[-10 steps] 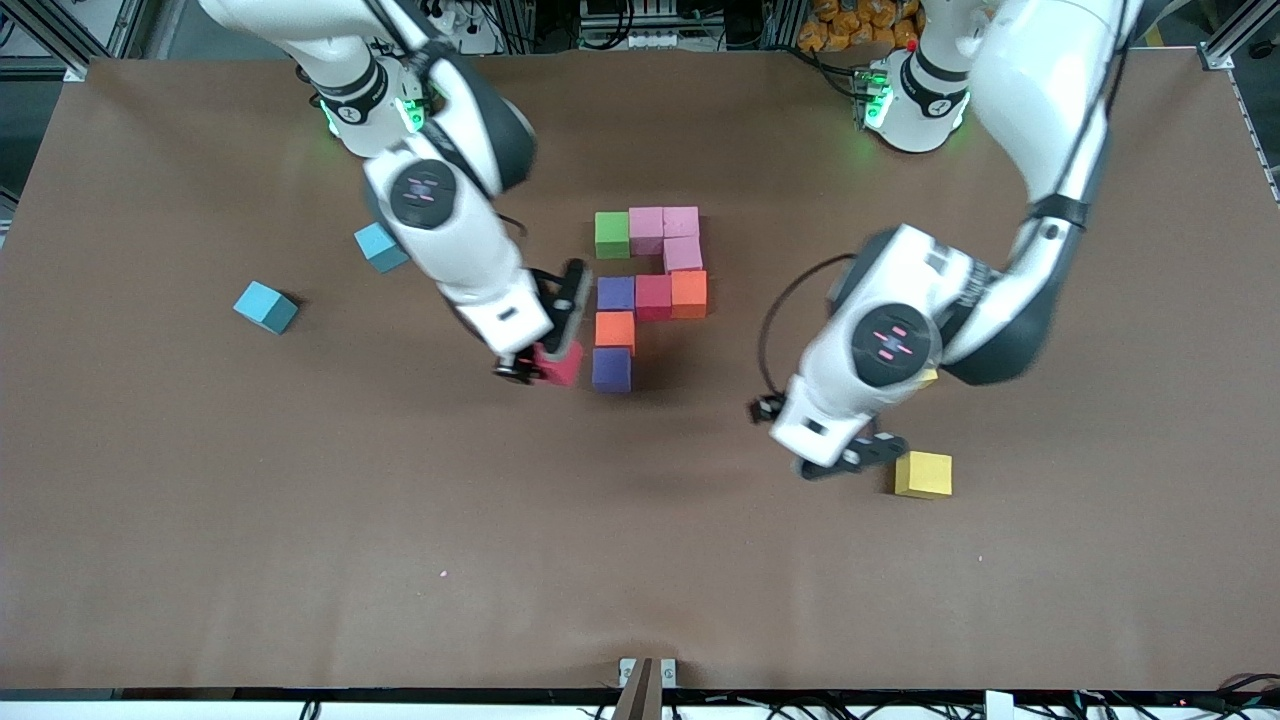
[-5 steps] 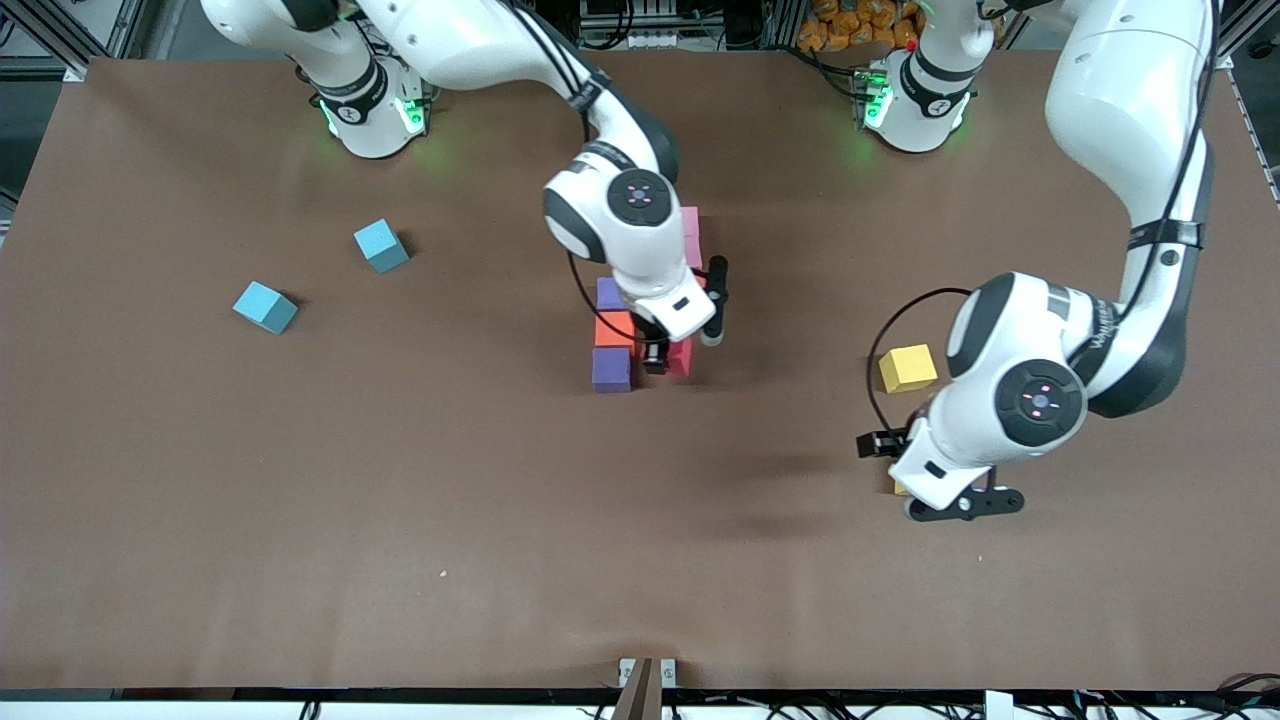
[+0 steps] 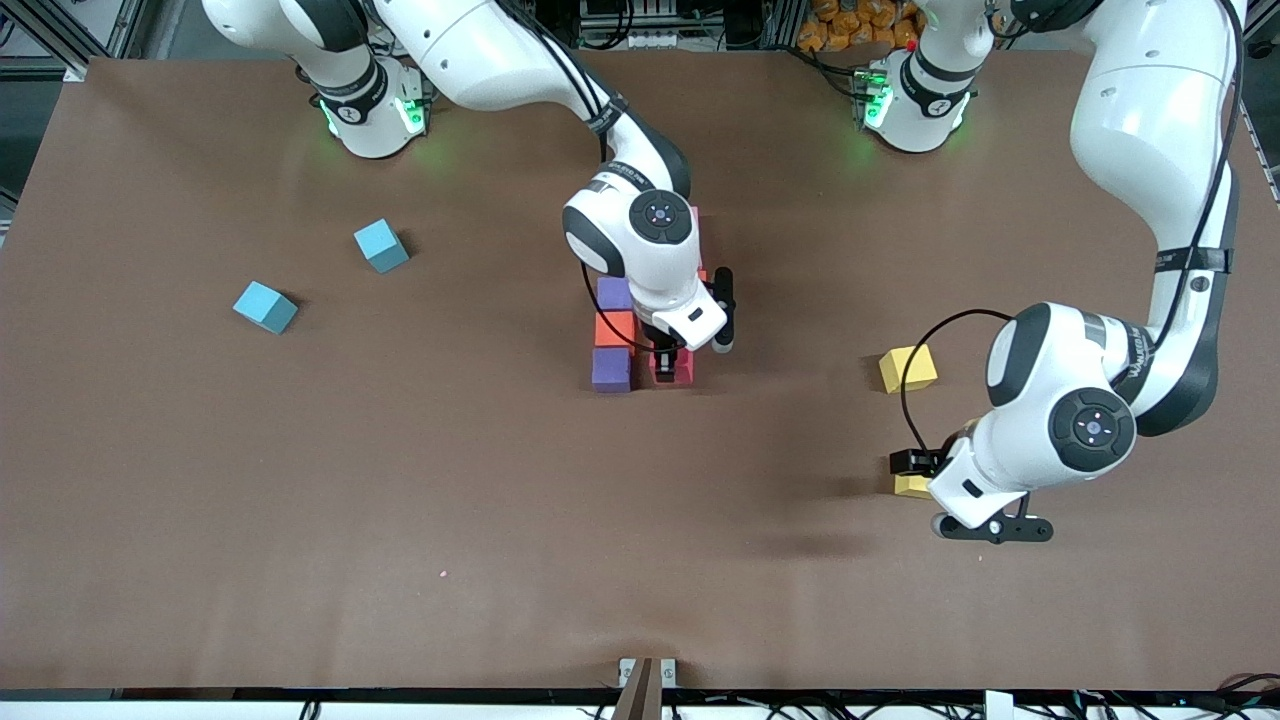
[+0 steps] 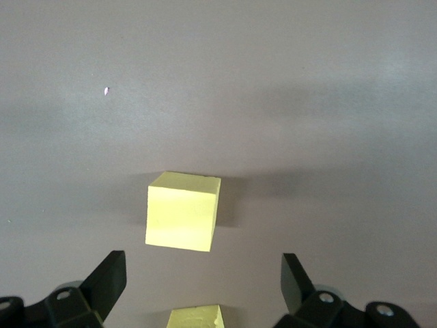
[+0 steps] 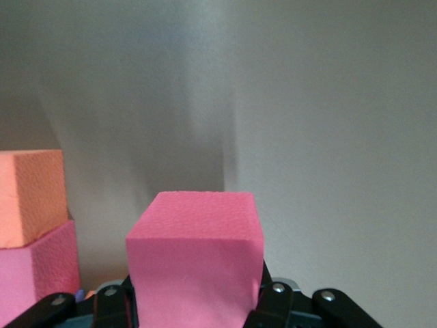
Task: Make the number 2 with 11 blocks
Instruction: 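Grasp the yellow cube with the left gripper while the right gripper lowers pink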
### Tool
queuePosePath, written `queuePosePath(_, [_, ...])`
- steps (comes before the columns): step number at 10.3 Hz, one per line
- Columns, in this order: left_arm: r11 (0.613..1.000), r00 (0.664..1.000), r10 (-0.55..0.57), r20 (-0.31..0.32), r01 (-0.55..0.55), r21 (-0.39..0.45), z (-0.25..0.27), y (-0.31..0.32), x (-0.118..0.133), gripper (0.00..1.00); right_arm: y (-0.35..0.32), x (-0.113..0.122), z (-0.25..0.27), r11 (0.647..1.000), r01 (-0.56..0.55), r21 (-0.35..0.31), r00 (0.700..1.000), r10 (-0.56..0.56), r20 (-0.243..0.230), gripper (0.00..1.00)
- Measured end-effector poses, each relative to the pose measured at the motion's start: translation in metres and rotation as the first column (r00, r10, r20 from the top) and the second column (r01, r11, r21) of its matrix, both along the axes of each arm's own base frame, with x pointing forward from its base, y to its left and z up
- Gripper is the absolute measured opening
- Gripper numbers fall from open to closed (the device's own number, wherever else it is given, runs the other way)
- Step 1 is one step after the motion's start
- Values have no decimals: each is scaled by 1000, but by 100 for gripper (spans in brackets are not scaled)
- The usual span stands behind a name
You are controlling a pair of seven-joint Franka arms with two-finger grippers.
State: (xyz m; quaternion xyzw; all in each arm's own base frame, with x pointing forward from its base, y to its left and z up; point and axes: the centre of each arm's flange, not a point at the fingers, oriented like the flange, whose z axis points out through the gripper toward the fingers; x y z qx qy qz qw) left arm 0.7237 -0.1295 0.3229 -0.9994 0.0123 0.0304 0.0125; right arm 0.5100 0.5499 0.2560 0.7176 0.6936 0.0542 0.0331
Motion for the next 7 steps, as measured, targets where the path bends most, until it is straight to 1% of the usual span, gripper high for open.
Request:
queuePosePath(2, [1000,1000,5,7,-5,-15,-24,15,7,100,-8,7,-6,1000,9,-5,1000,-9,-13,59])
queuePosePath(4, [1000,1000,-23,10,23,-11,-46,32,12,100,-7,3,-18,1000,5,-12,999,-5,-32,59])
queuePosePath(7, [1000,1000,-20,-10,20,-21,-76,41,12,100,-9,-1,-33,1000,-3,-28,999,2,-51,59])
